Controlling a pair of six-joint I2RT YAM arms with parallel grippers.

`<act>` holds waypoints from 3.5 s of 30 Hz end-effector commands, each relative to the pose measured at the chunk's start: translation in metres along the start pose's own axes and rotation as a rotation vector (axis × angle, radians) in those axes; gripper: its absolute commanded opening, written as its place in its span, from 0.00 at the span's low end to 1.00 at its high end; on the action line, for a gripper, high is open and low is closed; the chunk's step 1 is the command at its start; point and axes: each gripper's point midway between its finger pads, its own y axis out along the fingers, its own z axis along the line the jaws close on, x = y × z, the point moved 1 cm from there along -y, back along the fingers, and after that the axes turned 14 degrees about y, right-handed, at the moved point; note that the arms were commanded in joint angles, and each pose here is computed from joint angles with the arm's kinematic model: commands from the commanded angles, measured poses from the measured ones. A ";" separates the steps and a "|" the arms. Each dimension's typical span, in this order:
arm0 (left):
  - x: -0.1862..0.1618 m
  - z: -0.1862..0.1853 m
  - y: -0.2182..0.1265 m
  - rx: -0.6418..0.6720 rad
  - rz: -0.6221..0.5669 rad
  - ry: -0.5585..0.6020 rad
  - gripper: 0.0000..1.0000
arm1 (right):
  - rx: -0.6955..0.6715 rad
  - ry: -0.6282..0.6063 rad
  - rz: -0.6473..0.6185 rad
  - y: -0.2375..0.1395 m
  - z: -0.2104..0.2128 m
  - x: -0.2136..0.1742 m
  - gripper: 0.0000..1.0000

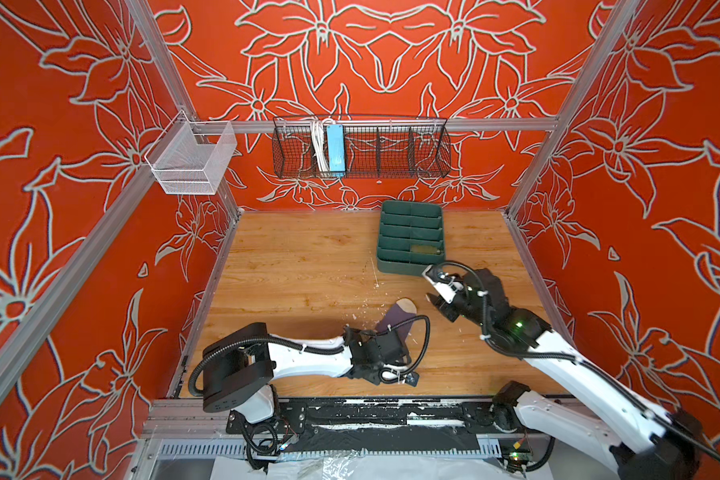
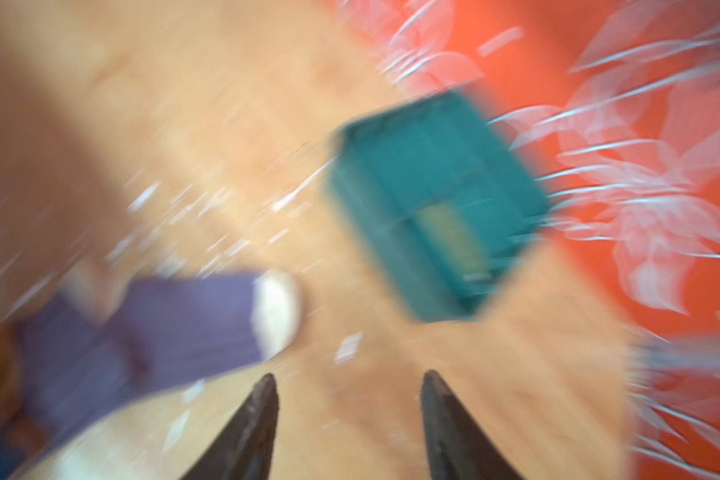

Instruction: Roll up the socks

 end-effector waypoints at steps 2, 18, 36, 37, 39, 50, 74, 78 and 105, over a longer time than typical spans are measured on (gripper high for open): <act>0.010 -0.023 -0.005 -0.328 -0.117 -0.107 0.00 | -0.025 0.014 -0.246 -0.043 -0.009 0.036 0.63; 0.009 -0.012 0.024 -0.669 -0.126 -0.390 0.00 | 0.490 -0.585 0.021 -0.085 0.092 -0.038 0.63; 0.006 0.000 0.034 -0.738 -0.155 -0.489 0.00 | 0.479 -0.898 0.247 -0.023 0.177 -0.143 0.57; 0.006 0.000 0.035 -0.744 -0.154 -0.491 0.00 | 0.452 -0.899 0.240 -0.016 0.177 -0.145 0.57; 0.006 -0.001 0.035 -0.748 -0.158 -0.493 0.00 | 0.406 -0.897 0.241 -0.006 0.176 -0.150 0.57; 0.007 0.003 0.034 -0.726 -0.169 -0.488 0.00 | 0.358 -0.891 0.240 0.016 0.181 -0.175 0.44; -0.065 0.143 -0.125 0.549 -0.185 -0.465 0.82 | 0.568 -0.813 0.578 -0.004 0.187 -0.215 0.00; -0.095 0.135 -0.199 0.783 -0.172 -0.492 0.96 | 0.657 -0.694 0.654 -0.007 0.190 -0.209 0.00; -0.019 0.016 -0.151 0.460 -0.335 -0.110 0.90 | 0.916 -0.231 1.071 0.044 0.171 -0.201 0.00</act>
